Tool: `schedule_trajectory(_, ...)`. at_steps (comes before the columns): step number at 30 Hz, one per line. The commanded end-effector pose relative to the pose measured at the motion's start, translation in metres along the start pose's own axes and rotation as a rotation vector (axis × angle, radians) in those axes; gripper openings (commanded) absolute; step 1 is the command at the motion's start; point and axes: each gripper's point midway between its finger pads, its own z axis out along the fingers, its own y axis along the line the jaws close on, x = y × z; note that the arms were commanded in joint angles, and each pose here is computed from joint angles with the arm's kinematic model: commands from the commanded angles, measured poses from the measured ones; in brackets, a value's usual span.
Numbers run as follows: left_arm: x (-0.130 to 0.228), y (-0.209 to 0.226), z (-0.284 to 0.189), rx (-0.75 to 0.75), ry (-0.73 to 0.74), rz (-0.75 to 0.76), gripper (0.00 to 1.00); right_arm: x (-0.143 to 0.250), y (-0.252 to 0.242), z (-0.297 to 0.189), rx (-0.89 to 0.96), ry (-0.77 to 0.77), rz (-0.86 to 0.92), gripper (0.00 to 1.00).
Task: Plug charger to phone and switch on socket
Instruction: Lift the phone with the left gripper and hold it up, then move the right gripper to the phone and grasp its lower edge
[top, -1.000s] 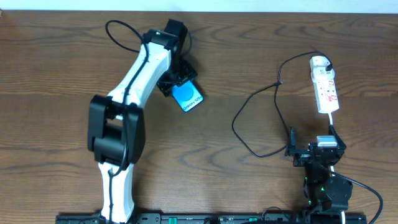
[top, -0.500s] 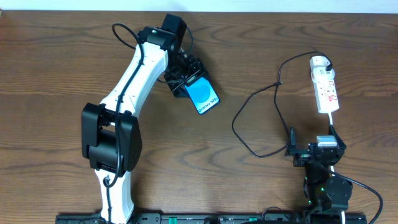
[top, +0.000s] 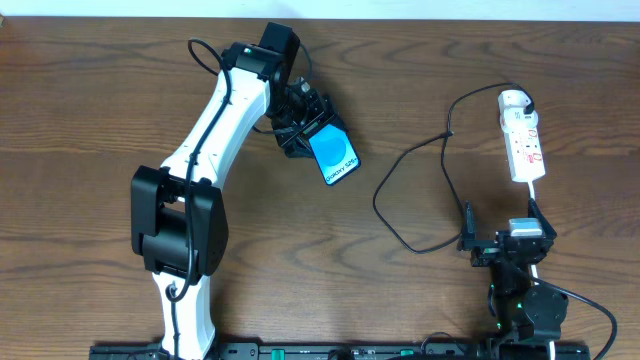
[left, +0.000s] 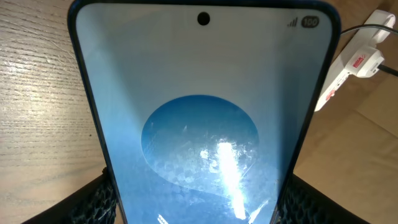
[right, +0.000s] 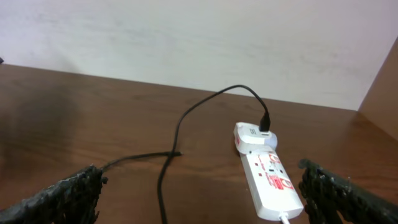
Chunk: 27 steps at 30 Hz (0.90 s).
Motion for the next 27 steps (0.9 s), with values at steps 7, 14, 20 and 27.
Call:
schedule_trajectory(7, 0.007, -0.011, -0.008, 0.039, 0.009, 0.038, 0.62, -0.029, 0.049, -0.009, -0.317, -0.064, 0.427, 0.99)
schedule_trajectory(14, 0.008, -0.011, -0.008, 0.044, 0.013, 0.037, 0.61, -0.024, 0.071, -0.017, -0.452, 0.056, 0.747, 0.99)
schedule_trajectory(20, 0.010, -0.013, -0.009, 0.056, 0.024, 0.037, 0.61, -0.027, 0.053, -0.010, -0.350, 0.008, 0.763, 0.99)
schedule_trajectory(27, 0.010, -0.014, -0.009, 0.056, 0.023, 0.038, 0.61, -0.044, 0.065, -0.018, -0.444, -0.004, 0.747, 0.99)
